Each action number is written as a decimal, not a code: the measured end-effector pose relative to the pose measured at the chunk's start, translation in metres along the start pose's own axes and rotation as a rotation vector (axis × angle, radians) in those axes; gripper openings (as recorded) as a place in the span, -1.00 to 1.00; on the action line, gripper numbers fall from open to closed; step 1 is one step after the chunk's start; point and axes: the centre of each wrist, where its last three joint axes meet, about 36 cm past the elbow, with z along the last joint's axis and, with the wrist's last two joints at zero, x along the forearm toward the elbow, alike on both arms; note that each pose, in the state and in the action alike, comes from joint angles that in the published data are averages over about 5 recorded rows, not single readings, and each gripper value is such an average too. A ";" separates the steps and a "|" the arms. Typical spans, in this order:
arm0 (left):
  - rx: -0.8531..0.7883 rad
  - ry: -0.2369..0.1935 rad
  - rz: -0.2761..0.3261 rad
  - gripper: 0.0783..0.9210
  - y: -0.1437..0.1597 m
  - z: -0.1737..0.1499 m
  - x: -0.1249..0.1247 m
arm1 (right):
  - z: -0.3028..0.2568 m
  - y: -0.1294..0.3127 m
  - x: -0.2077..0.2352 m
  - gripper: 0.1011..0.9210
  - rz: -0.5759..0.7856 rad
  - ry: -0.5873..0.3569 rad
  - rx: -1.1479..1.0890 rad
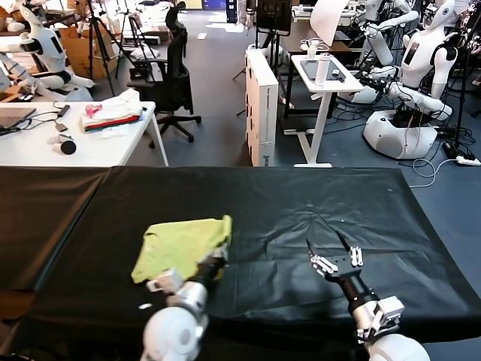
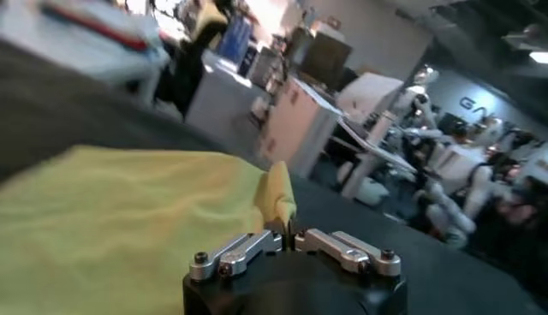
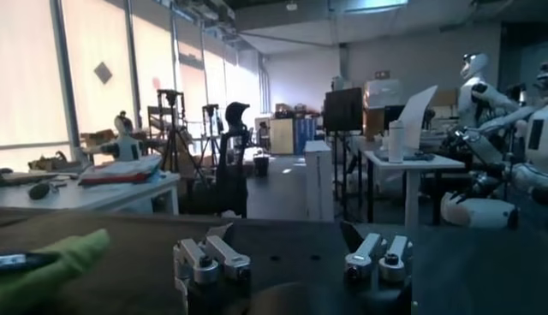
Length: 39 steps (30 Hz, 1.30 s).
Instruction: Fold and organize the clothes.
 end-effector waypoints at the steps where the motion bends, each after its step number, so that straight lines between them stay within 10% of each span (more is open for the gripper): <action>1: 0.002 0.016 0.003 -0.74 -0.003 0.008 -0.006 | -0.001 0.001 0.000 0.97 -0.006 0.014 -0.001; 8: -0.069 0.065 0.073 0.05 -0.019 0.031 -0.016 | -0.006 0.004 -0.013 0.97 -0.073 0.147 -0.062; 15: -0.182 -0.036 0.136 0.90 -0.022 0.010 -0.005 | -0.008 0.016 -0.038 0.97 -0.143 0.281 -0.197; 24: -0.300 -0.265 0.085 0.97 0.002 -0.042 0.016 | 0.001 0.051 -0.075 0.97 -0.264 0.385 -0.287; 32: -0.344 -0.330 0.041 0.97 0.014 -0.059 0.036 | 0.011 0.073 -0.108 0.91 -0.301 0.434 -0.360; 39: -0.346 -0.344 0.013 0.97 0.021 -0.065 0.045 | 0.018 0.072 -0.113 -0.01 -0.298 0.429 -0.379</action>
